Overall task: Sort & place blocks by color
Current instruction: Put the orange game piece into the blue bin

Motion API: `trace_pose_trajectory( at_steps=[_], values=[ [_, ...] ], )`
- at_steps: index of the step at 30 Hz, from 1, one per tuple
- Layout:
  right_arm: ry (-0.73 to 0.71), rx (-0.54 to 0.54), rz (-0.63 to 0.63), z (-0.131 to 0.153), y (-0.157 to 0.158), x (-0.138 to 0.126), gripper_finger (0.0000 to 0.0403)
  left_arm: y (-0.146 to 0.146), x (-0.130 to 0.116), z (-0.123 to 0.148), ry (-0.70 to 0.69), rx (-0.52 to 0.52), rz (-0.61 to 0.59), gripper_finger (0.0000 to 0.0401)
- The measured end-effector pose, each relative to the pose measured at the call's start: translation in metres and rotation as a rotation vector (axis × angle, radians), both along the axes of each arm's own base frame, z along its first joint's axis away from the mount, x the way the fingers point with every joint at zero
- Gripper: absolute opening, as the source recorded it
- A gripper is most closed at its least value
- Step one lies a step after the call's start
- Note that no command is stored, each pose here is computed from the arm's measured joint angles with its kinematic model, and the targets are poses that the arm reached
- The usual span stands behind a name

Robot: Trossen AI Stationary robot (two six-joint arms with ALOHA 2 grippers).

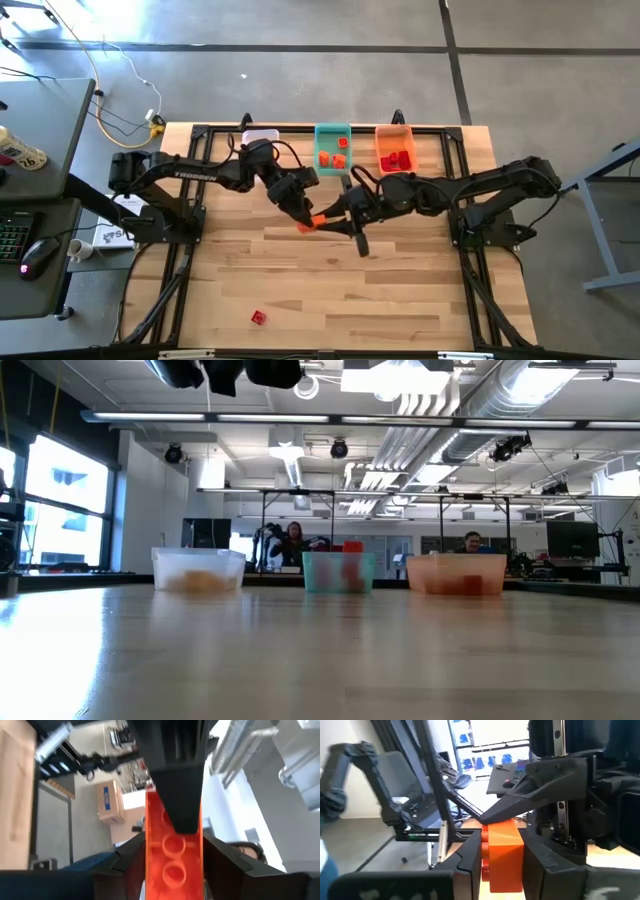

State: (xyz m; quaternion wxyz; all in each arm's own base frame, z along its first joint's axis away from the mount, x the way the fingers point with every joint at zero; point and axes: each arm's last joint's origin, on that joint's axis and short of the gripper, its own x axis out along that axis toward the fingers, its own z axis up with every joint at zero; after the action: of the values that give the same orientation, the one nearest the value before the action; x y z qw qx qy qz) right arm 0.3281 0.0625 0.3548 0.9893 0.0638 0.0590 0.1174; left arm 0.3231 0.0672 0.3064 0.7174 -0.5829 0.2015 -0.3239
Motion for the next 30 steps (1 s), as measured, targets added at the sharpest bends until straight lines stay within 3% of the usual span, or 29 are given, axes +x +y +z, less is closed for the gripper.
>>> trace_pose_trajectory(
  at_steps=[10,23,30],
  values=[
    [0.113,-0.016,-0.083,-0.012,-0.007,0.0,0.0076,0.015,-0.001,-0.014,0.017,0.102,0.085,0.0196],
    [0.396,0.075,-0.185,-0.037,-0.045,-0.004,0.0075,0.049,-0.011,-0.035,0.086,0.277,0.29,0.0191],
    [0.426,0.083,-0.246,-0.039,-0.065,-0.005,0.0073,0.067,-0.018,-0.037,0.107,0.321,0.397,0.019]
  ],
)
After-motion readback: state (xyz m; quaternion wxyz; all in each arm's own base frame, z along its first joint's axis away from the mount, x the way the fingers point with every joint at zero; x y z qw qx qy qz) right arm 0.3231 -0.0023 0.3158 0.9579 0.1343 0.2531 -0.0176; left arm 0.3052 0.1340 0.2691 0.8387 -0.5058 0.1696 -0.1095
